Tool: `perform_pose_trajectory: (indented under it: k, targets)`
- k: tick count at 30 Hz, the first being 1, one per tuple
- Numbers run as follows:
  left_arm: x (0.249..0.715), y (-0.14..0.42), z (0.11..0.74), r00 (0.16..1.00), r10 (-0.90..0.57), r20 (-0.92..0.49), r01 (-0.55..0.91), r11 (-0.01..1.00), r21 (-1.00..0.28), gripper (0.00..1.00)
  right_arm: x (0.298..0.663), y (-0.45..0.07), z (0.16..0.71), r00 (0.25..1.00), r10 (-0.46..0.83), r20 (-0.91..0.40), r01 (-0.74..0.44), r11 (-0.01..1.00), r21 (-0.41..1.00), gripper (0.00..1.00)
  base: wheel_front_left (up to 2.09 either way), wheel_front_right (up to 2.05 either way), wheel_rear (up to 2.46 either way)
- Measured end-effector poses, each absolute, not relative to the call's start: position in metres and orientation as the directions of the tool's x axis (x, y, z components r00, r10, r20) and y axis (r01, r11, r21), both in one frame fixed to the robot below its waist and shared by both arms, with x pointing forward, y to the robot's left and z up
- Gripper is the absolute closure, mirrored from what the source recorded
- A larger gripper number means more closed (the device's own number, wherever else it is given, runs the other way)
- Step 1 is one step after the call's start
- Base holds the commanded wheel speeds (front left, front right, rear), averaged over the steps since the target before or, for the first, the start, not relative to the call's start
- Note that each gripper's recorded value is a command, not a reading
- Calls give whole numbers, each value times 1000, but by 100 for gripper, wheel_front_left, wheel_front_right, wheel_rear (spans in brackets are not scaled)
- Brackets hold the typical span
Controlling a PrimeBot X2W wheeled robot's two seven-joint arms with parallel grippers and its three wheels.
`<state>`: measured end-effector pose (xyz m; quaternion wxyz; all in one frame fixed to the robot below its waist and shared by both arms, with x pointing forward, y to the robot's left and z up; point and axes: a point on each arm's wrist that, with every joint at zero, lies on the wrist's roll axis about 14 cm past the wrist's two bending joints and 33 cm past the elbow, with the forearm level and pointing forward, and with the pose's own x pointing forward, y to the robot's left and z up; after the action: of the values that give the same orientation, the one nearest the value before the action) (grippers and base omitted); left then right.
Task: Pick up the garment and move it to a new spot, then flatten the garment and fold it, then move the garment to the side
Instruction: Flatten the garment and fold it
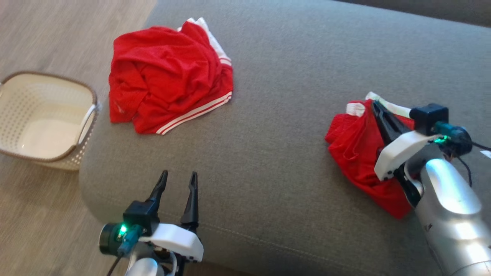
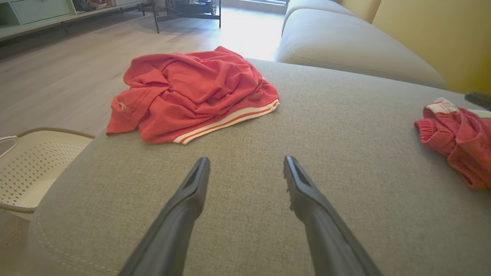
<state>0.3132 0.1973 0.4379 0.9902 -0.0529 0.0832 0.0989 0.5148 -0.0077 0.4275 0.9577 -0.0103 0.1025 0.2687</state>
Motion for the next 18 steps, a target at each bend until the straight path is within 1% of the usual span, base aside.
perform_pose_trajectory:
  k: [5,9,14,18]
  targets:
    - [318,197,450,976,176,-129,-189,977,-97,0,513,-25,470,874,479,-87,-477,878,38,100,0,0,0]
    - [323,187,461,988,130,-83,-136,988,-74,0,502,-61,492,915,402,-32,-401,916,36,100,0,0,0]
    - [325,178,472,995,92,-40,-95,991,-96,0,477,-97,519,942,333,48,-333,943,-4,100,0,0,0]
    - [327,168,481,998,60,-9,-61,992,-110,0,452,-124,530,959,270,87,-270,963,-14,100,0,0,0]
